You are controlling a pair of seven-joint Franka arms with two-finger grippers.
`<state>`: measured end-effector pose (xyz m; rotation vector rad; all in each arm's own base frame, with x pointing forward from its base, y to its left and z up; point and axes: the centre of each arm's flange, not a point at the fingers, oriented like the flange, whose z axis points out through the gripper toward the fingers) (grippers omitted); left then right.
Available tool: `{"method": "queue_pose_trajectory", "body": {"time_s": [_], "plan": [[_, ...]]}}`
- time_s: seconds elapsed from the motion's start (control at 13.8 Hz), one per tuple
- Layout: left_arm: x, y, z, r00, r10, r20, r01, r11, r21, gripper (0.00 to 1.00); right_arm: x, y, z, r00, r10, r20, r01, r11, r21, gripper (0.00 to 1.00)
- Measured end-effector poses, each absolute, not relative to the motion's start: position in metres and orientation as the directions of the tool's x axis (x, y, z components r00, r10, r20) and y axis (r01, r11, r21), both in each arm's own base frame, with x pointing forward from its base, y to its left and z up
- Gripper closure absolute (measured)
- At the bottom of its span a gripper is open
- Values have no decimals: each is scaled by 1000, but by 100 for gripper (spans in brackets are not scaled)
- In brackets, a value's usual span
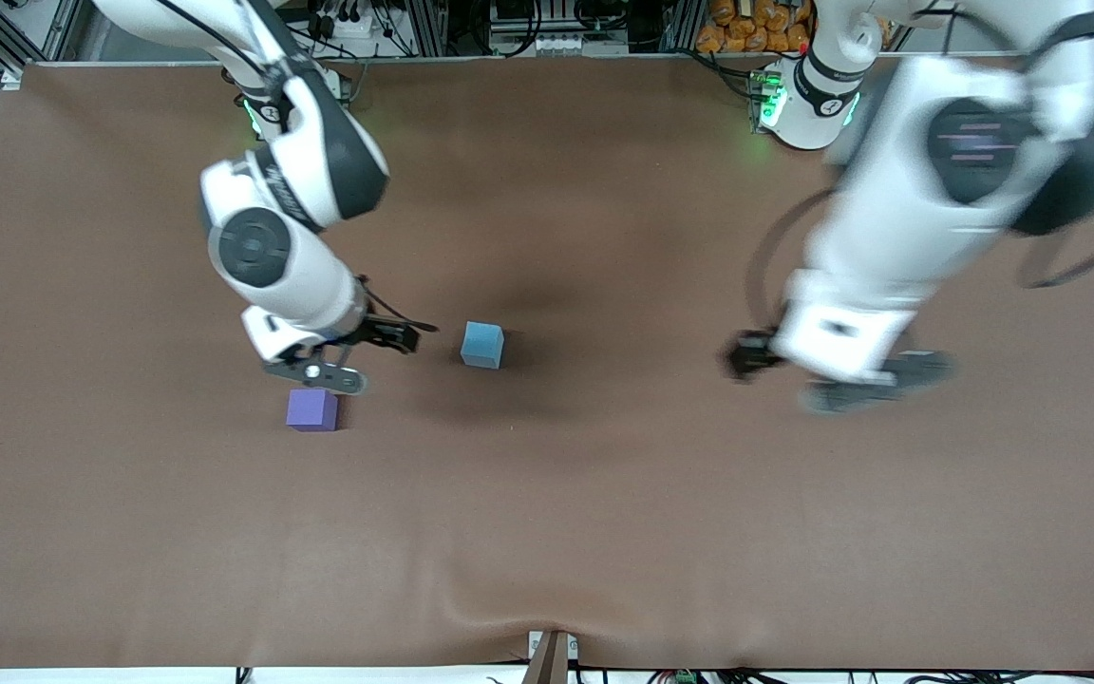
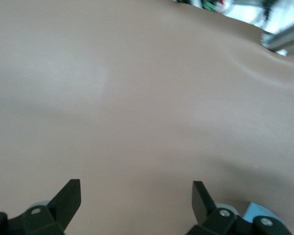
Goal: Place blue block between orange and purple blocks
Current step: 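Set the cube down with the left gripper while the right gripper reaches it, then grasp the light-blue cube with the right gripper while the left gripper withdraws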
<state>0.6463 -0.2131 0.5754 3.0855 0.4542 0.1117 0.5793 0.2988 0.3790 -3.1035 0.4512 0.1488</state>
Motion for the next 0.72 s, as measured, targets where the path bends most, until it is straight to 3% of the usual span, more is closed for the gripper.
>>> {"method": "queue_pose_trajectory", "body": {"time_s": [0.29,0.72], "plan": [[646,-102,607,959,280,37,279,-960,9,0,573,342,340,925,-367,-101,-366,-930,32,0],[617,-20,641,972,233,-5,233,-972,-1,0,564,393,277,961,-267,-70,-260,-960,102,0]]}}
